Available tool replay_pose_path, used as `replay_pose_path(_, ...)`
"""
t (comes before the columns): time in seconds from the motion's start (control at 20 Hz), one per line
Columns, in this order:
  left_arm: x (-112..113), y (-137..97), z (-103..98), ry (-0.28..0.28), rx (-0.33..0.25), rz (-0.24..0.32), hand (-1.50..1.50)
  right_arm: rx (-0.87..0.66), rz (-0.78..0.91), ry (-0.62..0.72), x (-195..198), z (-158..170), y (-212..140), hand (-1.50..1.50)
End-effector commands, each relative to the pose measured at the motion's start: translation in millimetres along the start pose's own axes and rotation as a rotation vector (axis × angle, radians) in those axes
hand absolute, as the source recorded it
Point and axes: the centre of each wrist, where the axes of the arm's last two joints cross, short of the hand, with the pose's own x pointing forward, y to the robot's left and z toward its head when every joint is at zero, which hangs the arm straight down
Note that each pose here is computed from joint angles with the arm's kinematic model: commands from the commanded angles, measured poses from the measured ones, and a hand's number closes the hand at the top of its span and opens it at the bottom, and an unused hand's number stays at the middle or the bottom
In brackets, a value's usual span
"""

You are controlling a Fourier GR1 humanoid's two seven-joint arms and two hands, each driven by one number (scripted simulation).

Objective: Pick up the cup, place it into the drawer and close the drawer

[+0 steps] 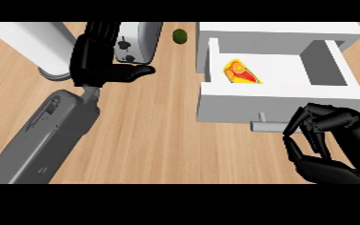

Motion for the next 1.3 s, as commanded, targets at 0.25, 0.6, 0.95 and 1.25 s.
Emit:
replay_pose_path(0.25, 13, 65, 43, -0.001, 0.006, 0.039, -1.5, 0.167, 0.398, 0.011, -15, -26, 24, 1.5)
replay_pose_path(0.6, 9, 116, 82, 0.008, 0.048, -0.007, -1.5, 0.227, 0.549, 0.059, -68, -36, 51, 1.5)
replay_pose_path(0.95, 3, 120, 105, 0.005, 0.043, 0.025, -1.5, 0.247, 0.596, 0.157, -117, -71, 59, -1.5)
replay_pose_path(1.25, 10, 152, 116, -0.013, 0.038, 0.009, -1.5, 0.288, 0.62, 0.184, -156, -86, 66, -1.5)
